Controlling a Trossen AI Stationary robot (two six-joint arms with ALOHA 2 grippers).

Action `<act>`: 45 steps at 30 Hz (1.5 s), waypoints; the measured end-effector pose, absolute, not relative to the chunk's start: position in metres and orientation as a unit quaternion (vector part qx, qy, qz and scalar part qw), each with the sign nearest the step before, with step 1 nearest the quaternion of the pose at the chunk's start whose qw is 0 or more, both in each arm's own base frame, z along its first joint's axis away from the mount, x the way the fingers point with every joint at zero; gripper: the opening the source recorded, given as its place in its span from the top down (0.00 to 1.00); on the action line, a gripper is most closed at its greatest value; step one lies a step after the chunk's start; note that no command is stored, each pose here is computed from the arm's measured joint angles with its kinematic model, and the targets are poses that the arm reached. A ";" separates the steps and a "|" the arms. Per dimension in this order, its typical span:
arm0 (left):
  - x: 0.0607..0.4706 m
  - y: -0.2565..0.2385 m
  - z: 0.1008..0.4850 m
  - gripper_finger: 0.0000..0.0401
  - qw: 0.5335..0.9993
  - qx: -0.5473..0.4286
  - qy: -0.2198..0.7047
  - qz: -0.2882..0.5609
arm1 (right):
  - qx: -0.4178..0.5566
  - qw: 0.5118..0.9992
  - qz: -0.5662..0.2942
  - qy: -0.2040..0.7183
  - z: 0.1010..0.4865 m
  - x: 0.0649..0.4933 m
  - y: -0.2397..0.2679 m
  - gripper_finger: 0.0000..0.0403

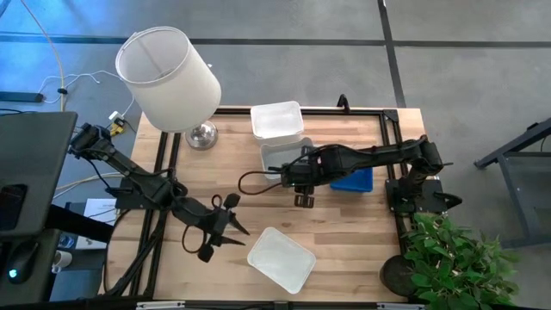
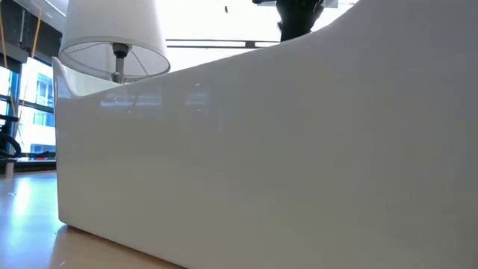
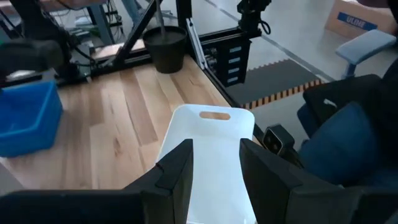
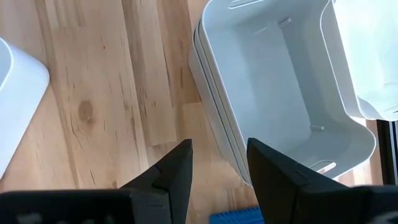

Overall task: Stack baskets by color
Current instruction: Stack the bottom white bin into the top white bin

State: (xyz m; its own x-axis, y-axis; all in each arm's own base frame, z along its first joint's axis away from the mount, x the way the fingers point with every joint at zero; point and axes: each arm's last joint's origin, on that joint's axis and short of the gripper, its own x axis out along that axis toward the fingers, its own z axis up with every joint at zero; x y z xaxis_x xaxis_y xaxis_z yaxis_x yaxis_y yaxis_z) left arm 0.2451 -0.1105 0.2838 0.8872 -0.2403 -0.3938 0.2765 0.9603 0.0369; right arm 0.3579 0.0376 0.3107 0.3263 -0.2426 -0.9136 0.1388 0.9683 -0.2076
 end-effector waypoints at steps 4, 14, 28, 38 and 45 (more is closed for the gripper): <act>0.247 -0.112 0.291 0.71 0.970 0.059 0.193 -0.134 | -0.046 0.813 -0.117 0.569 0.311 0.358 0.038 0.66; 0.264 -0.127 0.278 0.71 0.958 0.084 0.232 -0.146 | -0.046 0.815 -0.116 0.566 0.311 0.359 0.038 0.66; 0.286 -0.172 0.234 0.71 0.912 0.175 0.308 -0.207 | -0.042 0.820 -0.114 0.559 0.311 0.360 0.038 0.66; 0.311 -0.185 0.203 0.71 0.886 0.204 0.364 -0.202 | -0.021 0.822 -0.127 0.555 0.311 0.361 0.038 0.66; 0.327 -0.187 0.193 0.71 0.873 0.202 0.392 -0.206 | -0.015 0.822 -0.130 0.554 0.311 0.361 0.038 0.66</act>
